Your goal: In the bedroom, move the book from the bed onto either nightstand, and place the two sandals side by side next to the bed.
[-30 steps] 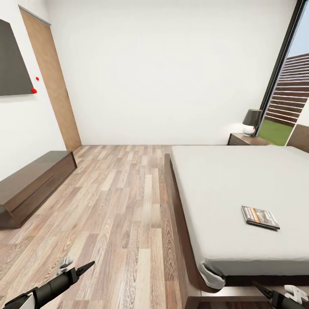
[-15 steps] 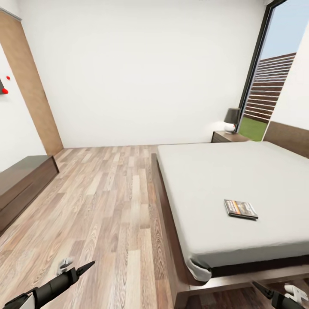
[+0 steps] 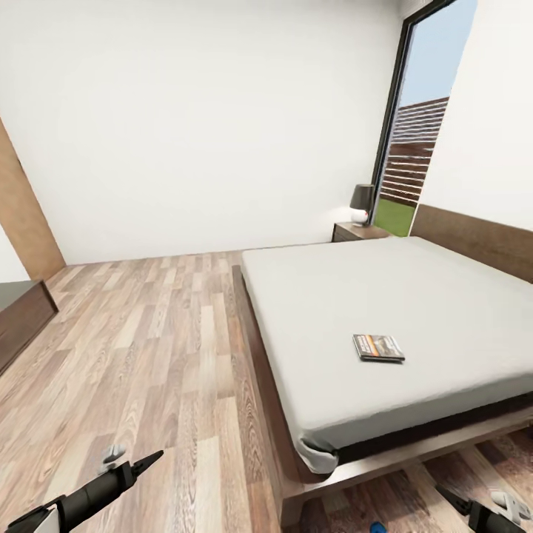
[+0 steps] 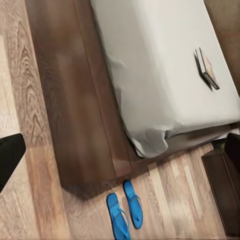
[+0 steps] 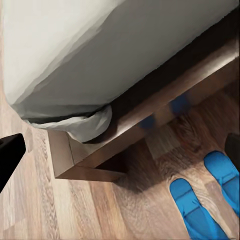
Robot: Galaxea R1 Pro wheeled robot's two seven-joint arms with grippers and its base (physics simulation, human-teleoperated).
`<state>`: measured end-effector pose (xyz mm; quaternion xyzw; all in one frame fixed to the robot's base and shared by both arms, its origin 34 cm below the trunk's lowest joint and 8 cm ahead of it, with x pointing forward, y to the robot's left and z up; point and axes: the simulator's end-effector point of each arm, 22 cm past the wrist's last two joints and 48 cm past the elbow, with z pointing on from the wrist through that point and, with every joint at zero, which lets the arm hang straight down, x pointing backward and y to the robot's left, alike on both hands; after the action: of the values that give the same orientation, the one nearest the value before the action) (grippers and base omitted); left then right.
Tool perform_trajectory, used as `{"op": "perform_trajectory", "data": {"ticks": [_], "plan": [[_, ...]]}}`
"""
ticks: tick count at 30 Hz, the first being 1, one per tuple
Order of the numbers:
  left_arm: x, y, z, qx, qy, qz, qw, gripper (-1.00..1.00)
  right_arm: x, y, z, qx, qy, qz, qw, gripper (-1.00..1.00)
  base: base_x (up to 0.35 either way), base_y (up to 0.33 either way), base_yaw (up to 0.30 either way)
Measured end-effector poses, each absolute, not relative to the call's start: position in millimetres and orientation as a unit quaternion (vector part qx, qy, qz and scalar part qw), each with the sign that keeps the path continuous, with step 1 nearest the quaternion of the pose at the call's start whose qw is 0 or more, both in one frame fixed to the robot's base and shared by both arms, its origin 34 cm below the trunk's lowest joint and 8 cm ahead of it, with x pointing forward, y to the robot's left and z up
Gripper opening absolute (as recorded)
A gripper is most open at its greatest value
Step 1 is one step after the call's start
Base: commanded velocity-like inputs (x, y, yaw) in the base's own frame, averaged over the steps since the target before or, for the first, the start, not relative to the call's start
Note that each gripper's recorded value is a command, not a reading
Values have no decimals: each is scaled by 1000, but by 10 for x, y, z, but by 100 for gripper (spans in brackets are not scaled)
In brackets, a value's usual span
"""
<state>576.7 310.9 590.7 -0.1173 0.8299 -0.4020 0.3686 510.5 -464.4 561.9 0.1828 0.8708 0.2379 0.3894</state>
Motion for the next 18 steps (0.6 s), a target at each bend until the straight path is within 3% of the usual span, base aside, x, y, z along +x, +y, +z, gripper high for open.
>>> {"op": "perform_trajectory", "data": {"ticks": [18], "plan": [[5766, 3108, 5906, -117, 830, -402, 369, 100, 5105, -4646, 5617, 183, 871, 238, 389, 100, 0, 0, -281]]}}
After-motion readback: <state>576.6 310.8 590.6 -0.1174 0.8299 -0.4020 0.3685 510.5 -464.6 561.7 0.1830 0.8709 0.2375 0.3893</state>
